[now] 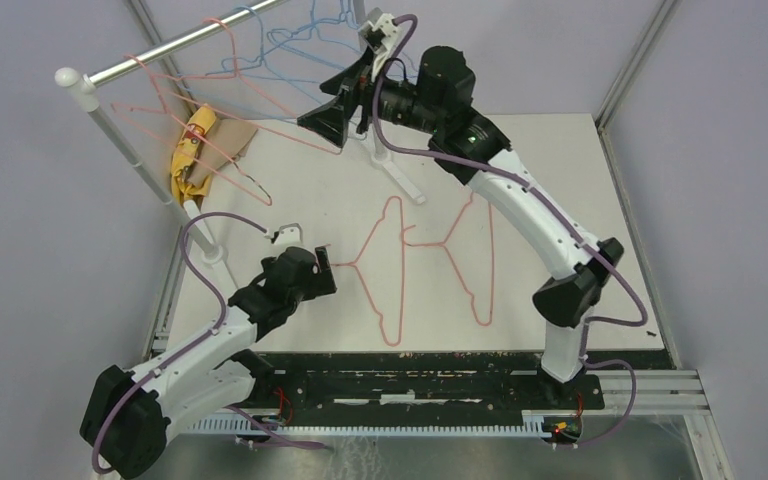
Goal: Organize the hangers
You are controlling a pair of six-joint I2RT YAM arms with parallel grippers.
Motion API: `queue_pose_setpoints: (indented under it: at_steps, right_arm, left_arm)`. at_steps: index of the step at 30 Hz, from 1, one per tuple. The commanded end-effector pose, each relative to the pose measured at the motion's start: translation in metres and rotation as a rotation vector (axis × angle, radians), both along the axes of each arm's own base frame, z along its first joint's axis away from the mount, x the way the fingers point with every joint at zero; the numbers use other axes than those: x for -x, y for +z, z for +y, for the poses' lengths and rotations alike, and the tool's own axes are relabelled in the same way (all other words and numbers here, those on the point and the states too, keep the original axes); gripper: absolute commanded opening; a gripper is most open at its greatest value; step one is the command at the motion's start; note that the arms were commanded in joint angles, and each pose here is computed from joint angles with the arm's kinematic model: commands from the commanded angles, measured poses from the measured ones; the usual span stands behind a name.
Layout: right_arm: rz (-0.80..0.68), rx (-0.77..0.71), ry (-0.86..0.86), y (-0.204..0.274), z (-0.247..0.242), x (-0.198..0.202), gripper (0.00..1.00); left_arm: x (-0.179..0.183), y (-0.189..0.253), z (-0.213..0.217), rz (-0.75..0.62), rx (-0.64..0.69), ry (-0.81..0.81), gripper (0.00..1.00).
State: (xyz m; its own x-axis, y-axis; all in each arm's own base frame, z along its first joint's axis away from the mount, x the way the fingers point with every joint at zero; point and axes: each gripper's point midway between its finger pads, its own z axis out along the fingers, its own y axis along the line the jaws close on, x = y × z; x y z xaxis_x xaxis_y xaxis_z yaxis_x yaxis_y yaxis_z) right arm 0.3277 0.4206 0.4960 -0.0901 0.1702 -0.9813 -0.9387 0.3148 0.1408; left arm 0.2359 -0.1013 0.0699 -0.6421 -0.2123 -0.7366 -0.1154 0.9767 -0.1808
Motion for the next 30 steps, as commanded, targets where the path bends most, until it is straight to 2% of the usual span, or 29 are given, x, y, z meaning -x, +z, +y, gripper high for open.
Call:
queue_pose_setpoints:
  at_steps: [1,8,13,24,30]
  right_arm:
    - [-0.087,-0.092,0.168,0.026,0.037,0.011,1.00]
    - [-0.166,-0.211,0.227,0.032,0.072,-0.003,1.00]
    - [-0.165,-0.275,0.226,0.031,0.085,-0.018,1.00]
    - [-0.164,-0.324,0.136,0.024,0.093,-0.046,1.00]
    - [-0.139,-0.301,0.076,0.007,0.101,-0.061,1.00]
  left_arm:
    - [-0.012,0.023,-0.011,-0.083,0.081,0.015,0.97]
    - [-0.010,0.031,-0.008,-0.109,0.084,0.014,0.97]
    - [-0.009,0.033,-0.005,-0.117,0.083,0.018,0.97]
    - [-0.006,0.039,-0.002,-0.138,0.097,0.028,0.97]
    - [-0.005,0.040,0.000,-0.146,0.098,0.033,0.97]
